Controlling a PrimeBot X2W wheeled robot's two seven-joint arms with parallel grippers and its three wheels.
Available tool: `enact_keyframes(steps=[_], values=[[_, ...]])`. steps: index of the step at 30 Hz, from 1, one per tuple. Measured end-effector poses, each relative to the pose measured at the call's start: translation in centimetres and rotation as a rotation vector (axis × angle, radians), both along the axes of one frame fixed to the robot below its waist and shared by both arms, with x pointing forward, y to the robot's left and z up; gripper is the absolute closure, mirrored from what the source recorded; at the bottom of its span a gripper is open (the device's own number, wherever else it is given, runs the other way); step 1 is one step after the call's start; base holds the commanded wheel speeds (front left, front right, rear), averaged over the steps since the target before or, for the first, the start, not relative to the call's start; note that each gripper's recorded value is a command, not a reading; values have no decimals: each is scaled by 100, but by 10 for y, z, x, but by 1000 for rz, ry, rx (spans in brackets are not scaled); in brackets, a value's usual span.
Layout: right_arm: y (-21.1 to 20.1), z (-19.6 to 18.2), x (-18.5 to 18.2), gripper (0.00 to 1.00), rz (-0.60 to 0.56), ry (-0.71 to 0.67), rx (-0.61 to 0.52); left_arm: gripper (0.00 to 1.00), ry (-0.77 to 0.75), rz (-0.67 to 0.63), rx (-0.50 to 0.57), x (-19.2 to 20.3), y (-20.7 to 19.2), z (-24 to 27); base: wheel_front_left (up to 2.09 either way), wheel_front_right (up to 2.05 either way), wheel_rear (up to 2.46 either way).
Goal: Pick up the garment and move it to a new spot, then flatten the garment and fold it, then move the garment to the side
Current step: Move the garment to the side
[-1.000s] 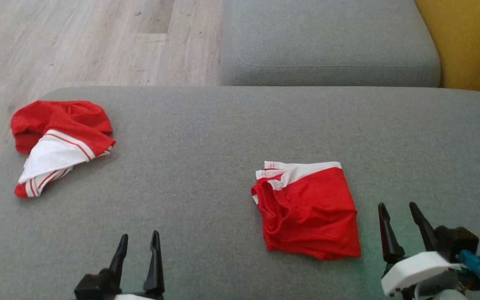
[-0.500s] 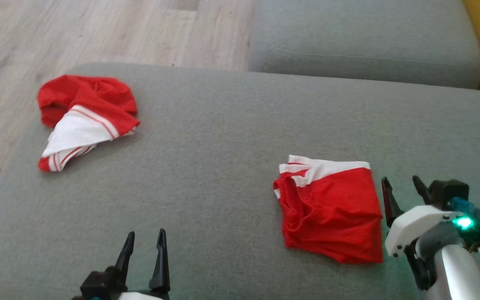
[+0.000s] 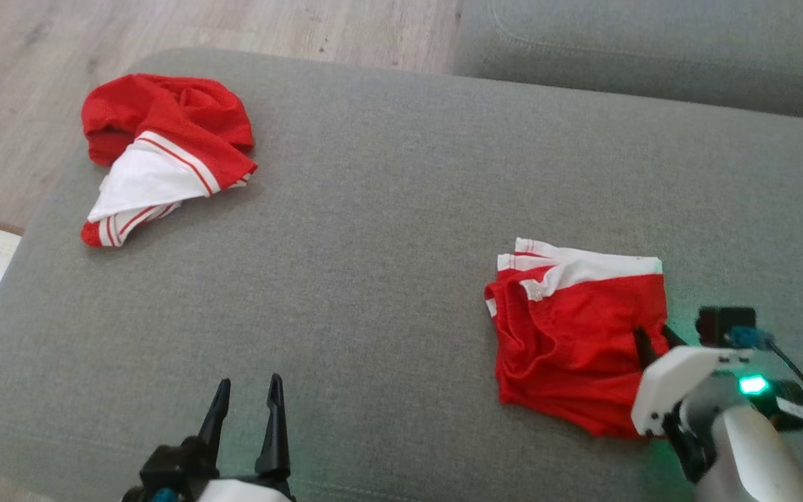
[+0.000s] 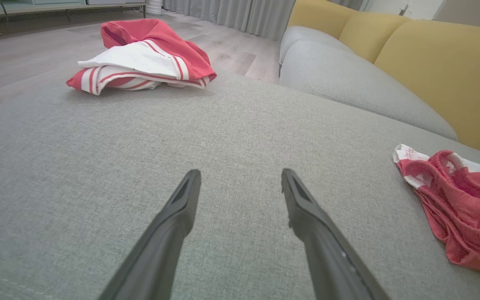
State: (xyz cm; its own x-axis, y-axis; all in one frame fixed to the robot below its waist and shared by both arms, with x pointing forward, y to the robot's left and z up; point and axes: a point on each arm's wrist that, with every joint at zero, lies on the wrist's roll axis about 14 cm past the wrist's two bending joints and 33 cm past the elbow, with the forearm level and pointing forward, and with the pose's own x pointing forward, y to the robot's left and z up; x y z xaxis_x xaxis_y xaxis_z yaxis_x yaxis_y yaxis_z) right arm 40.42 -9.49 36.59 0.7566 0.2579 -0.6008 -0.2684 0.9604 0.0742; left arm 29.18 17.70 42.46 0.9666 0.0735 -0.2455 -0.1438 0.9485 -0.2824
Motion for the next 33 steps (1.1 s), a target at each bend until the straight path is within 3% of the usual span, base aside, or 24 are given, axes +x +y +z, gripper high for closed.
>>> enact_keyframes(steps=[1, 2, 3, 10, 16, 25, 33], values=[[2, 1, 3, 75, 4, -2, 1, 0, 2, -3, 0, 2, -1, 0, 0, 0, 0], [4, 1, 5, 92, 7, -2, 6, 0, 2, -8, 2, 5, -2, 0, 0, 0, 0], [4, 1, 7, 100, 6, 0, 12, 0, 1, -16, 6, 8, -3, 0, 0, 0, 0], [-14, 13, 28, 100, -60, -59, 34, 0, 1, -102, 17, 32, -22, -2, 0, 0, 0], [-72, 42, 55, 100, -202, -179, -18, 0, -38, -227, 11, 67, -57, 5, 0, 0, 0], [-178, 55, 32, 100, -457, -220, -111, 0, -85, -471, -4, 114, -131, 7, 0, 0, 0], [-217, 51, 23, 100, -535, -199, -174, 0, -71, -604, -52, 132, -179, -5, 0, 0, 0]])
